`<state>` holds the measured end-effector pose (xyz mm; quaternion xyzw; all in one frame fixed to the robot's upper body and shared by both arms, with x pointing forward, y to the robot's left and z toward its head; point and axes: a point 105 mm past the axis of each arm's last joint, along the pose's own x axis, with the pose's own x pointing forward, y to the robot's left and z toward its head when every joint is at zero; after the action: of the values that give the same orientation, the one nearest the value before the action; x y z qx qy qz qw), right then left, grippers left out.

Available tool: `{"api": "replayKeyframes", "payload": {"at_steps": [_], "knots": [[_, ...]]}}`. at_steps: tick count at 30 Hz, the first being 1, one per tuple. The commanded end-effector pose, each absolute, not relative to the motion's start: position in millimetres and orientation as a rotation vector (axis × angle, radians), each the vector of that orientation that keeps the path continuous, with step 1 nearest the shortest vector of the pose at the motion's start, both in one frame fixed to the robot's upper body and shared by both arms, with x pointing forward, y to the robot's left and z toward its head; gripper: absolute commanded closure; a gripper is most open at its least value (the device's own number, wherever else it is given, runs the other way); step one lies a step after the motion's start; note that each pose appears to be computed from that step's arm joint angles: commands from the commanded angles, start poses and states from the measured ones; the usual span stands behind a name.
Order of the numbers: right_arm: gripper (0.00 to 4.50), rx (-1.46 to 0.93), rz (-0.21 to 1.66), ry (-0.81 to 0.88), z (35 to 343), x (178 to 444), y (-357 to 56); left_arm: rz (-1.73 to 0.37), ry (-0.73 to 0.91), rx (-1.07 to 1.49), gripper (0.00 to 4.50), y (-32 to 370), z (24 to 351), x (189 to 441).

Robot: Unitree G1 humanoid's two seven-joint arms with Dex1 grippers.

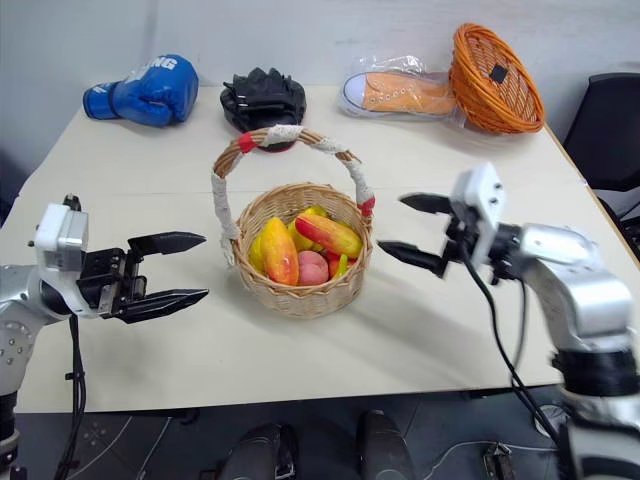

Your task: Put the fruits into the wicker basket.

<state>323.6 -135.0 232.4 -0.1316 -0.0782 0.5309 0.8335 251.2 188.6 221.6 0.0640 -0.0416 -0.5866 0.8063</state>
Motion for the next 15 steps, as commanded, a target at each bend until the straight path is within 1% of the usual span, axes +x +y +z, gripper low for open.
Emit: {"api": "replayKeyframes", "payload": {"at_steps": [1,2,3,5,9,13,14,15], "knots": [[0.22,-0.284,1.219,-0.233,241,327,-120,-1.250,-0.109,0.126,0.00,190,226,252],[0.43,-0.255,1.297,-0.207,238,323,-114,-1.249,-0.109,0.124,0.00,190,226,252],[0.68,-0.236,1.336,-0.171,236,323,-109,-1.249,-0.108,0.123,0.00,190,225,253],[1.34,-0.233,1.383,-0.149,236,323,-103,-1.250,-0.108,0.123,0.00,189,224,253],[2.72,-0.235,1.398,-0.168,244,323,-97,-1.247,-0.109,0.120,0.00,188,223,254],[4.17,-0.259,1.364,-0.125,242,316,-109,-1.249,-0.123,0.094,0.00,183,221,254],[4.31,-0.253,1.345,-0.117,245,313,-114,-1.253,-0.126,0.087,0.00,181,221,254],[4.30,-0.249,1.334,-0.112,246,310,-117,-1.256,-0.128,0.083,0.00,180,221,254]]}}
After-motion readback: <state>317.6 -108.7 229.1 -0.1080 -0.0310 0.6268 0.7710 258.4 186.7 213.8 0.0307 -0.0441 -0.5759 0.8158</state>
